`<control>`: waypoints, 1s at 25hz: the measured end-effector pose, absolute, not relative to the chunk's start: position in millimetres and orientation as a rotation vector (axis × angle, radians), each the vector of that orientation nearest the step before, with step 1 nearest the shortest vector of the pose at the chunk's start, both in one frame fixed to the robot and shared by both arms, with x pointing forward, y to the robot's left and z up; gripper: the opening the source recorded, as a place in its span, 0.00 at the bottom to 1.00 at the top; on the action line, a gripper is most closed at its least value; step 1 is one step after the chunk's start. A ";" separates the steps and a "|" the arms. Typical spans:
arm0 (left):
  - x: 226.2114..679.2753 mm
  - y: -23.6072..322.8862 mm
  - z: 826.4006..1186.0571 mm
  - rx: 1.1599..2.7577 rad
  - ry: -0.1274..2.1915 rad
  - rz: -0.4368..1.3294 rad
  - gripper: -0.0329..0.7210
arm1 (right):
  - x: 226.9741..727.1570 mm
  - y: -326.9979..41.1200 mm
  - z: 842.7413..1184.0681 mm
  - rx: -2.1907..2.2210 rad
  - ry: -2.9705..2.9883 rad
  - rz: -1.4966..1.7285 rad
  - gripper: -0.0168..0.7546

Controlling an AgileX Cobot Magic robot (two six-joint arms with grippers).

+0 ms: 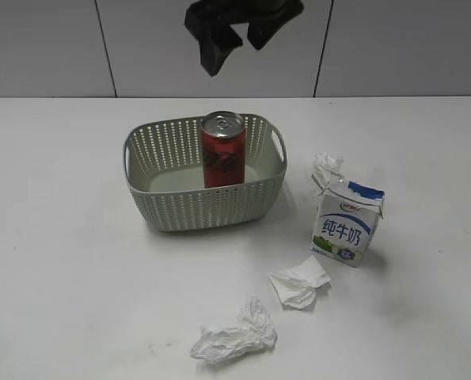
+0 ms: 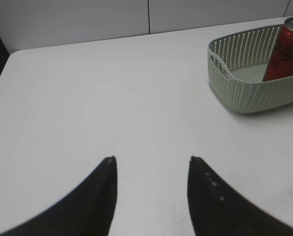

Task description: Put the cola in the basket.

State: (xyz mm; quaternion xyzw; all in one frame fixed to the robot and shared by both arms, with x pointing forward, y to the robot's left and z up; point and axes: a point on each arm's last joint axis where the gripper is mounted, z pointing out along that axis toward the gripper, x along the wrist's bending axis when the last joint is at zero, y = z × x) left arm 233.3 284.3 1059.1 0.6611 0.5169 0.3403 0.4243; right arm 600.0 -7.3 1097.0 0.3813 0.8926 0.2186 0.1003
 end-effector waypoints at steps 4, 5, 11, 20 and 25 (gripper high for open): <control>233.3 284.3 1059.1 1.654 1.293 0.851 0.53 | 599.8 -25.2 1121.3 1.177 2.572 0.707 0.79; 233.3 284.3 1059.1 1.654 1.293 0.851 0.53 | 602.9 -32.1 1123.4 1.205 2.561 0.716 0.79; 233.3 284.3 1059.1 1.654 1.293 0.851 0.53 | 639.5 -115.9 1115.1 1.495 2.415 0.628 0.79; 233.3 284.3 1059.1 1.654 1.293 0.851 0.53 | 638.0 -251.1 1126.2 1.852 2.125 0.532 0.79; 233.3 284.3 1059.1 1.654 1.293 0.851 0.53 | 599.9 -278.2 1126.8 1.946 2.077 0.470 0.79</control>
